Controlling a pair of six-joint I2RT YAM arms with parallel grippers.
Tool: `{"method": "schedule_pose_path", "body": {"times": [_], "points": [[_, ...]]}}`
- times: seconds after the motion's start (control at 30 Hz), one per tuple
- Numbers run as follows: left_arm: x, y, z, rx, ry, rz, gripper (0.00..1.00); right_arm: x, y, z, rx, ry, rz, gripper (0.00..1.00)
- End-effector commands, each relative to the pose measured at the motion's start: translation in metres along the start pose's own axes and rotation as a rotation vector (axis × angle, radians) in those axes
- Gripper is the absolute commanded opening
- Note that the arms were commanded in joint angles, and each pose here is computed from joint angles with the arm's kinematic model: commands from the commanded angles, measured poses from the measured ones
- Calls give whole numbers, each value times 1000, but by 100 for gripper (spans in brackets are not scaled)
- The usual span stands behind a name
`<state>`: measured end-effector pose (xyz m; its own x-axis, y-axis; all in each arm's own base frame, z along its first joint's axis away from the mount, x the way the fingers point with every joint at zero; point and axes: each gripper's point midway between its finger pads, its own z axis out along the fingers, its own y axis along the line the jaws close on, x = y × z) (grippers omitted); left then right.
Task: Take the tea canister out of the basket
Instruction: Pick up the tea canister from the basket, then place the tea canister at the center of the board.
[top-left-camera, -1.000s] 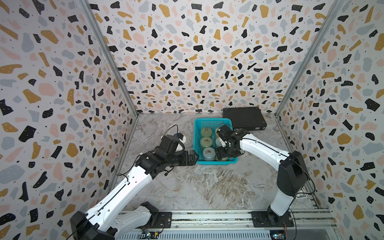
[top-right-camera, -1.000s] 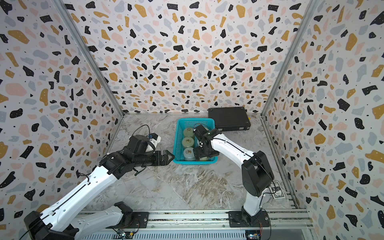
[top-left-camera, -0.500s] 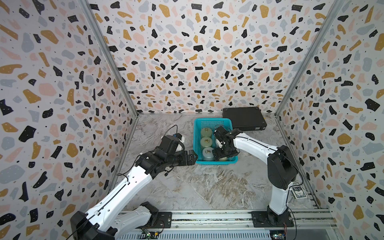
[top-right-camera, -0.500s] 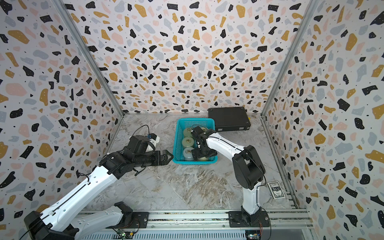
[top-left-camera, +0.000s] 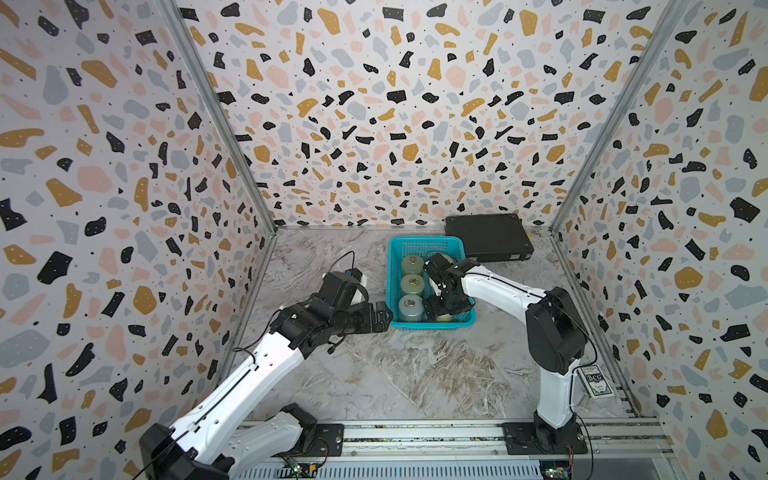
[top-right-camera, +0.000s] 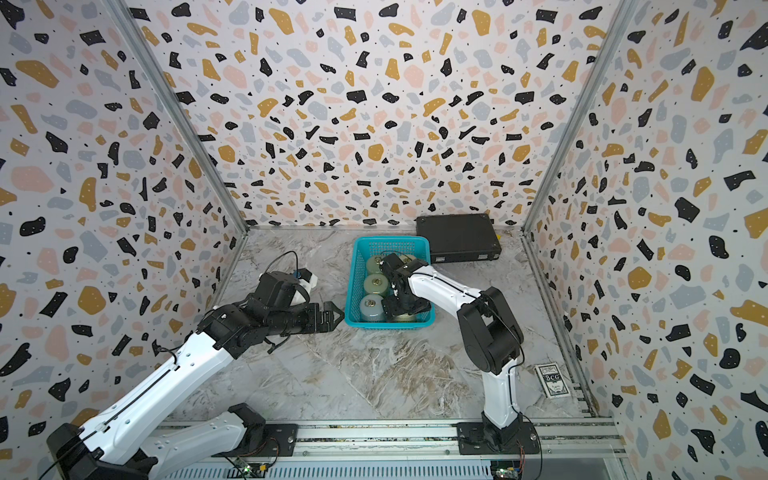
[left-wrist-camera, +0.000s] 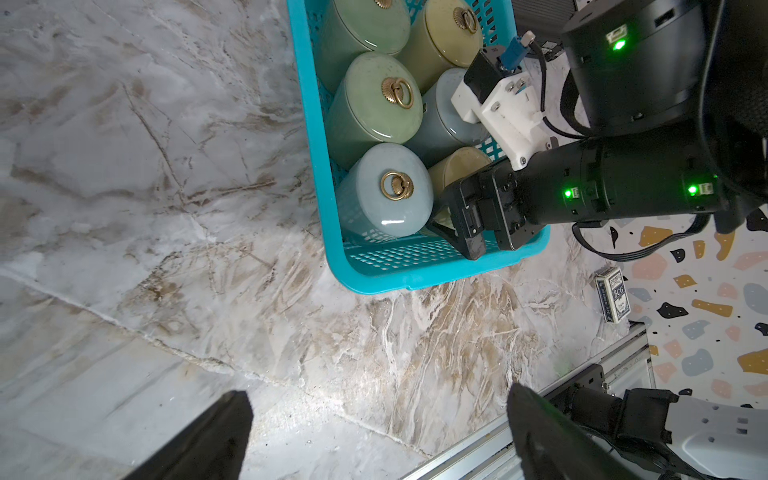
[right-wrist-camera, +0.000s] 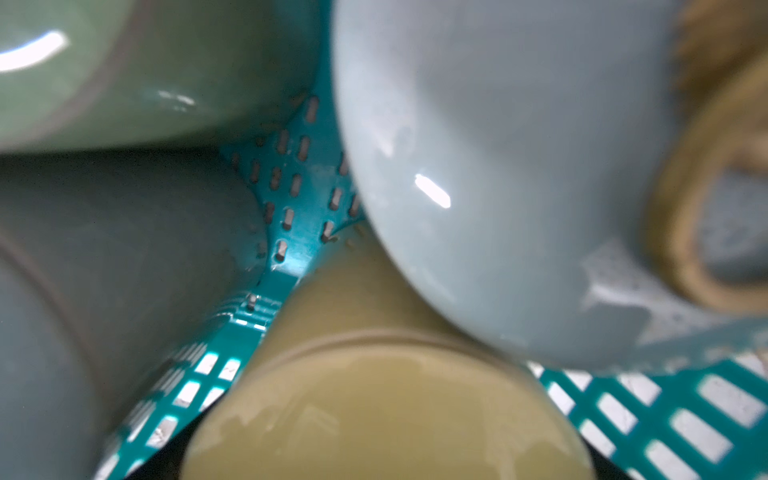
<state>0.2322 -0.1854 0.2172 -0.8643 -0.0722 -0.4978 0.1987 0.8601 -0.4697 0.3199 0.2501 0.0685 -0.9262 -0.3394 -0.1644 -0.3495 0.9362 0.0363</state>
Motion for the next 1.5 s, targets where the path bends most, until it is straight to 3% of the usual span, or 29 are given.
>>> {"method": "schedule_pose_path", "body": {"times": [0.0,0.6,0.97,1.17,1.47], "points": [[-8,-6,-10,17,-43,6,100,-2,1,-19,-7,-24,-2,86],[-6,-13,-15,61,-41,10,100,-9,-8,-118,-6,-197,29,81],[3,-16,-23,98,-42,27,100,46,-8,-166,11,-238,66,81],[7,-20,-26,128,-37,37,100,85,-1,-161,11,-250,99,80],[18,-21,-31,153,-3,43,100,108,15,-114,11,-222,105,80]]}}
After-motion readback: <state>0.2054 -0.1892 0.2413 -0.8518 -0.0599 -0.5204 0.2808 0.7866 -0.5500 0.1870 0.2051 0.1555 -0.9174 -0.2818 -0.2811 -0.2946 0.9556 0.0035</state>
